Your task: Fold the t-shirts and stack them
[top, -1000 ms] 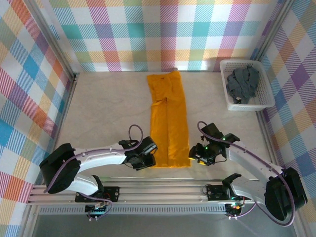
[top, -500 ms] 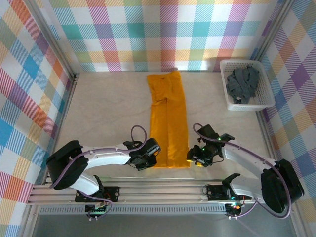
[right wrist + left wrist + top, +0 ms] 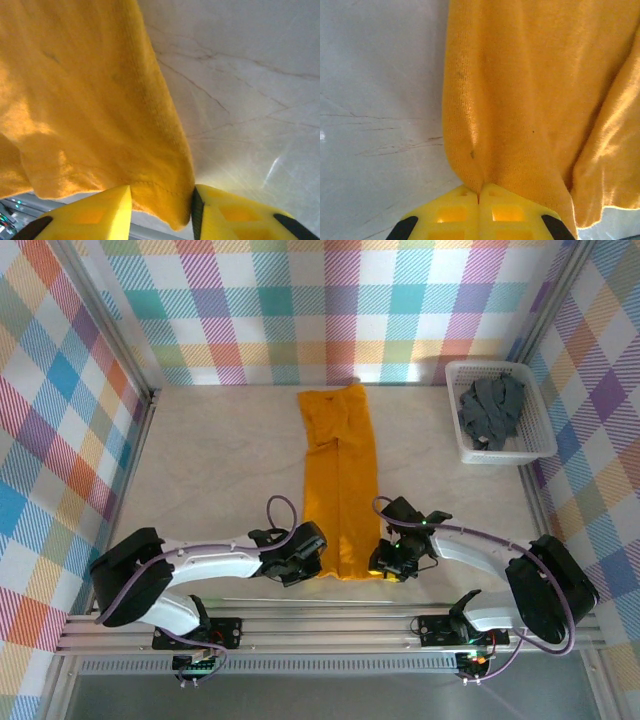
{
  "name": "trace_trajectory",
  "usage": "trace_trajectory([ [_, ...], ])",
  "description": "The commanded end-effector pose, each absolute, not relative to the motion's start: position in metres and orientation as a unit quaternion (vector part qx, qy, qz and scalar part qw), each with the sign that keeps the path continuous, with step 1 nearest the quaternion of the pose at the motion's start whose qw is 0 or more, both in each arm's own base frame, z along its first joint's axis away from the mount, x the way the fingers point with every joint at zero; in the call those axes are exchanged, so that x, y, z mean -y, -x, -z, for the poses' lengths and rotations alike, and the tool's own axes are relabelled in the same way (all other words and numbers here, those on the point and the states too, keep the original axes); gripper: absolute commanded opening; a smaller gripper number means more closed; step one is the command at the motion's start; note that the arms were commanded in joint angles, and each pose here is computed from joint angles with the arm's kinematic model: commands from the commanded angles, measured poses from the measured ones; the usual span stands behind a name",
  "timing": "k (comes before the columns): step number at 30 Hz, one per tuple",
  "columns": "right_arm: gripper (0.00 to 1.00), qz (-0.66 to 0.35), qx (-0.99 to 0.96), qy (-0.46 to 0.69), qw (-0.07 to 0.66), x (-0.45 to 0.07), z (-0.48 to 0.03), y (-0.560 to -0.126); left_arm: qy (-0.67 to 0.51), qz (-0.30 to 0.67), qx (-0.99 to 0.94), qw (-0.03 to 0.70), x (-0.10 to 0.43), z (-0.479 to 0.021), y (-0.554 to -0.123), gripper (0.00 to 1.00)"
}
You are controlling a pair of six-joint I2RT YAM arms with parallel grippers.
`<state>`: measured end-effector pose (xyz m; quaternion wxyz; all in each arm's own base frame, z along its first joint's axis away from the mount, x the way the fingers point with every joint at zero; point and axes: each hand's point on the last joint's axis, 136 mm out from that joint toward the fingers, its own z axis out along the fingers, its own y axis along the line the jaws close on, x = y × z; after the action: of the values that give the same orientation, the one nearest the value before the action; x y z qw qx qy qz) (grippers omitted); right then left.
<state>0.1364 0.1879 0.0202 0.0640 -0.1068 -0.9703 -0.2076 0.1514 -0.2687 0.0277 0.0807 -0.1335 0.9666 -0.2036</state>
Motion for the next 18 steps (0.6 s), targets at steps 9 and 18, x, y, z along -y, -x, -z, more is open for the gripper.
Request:
trace_trajectory([
  [9,0.00,0.208,0.971,0.115,0.021,-0.197,-0.040,-0.156,0.144,0.233,-0.958,0.079,0.268,-0.033,-0.139,0.00],
  [18,0.00,0.202,0.974,0.105,0.013,-0.188,-0.062,-0.119,0.143,0.277,-0.947,0.076,0.275,-0.052,-0.125,0.00],
])
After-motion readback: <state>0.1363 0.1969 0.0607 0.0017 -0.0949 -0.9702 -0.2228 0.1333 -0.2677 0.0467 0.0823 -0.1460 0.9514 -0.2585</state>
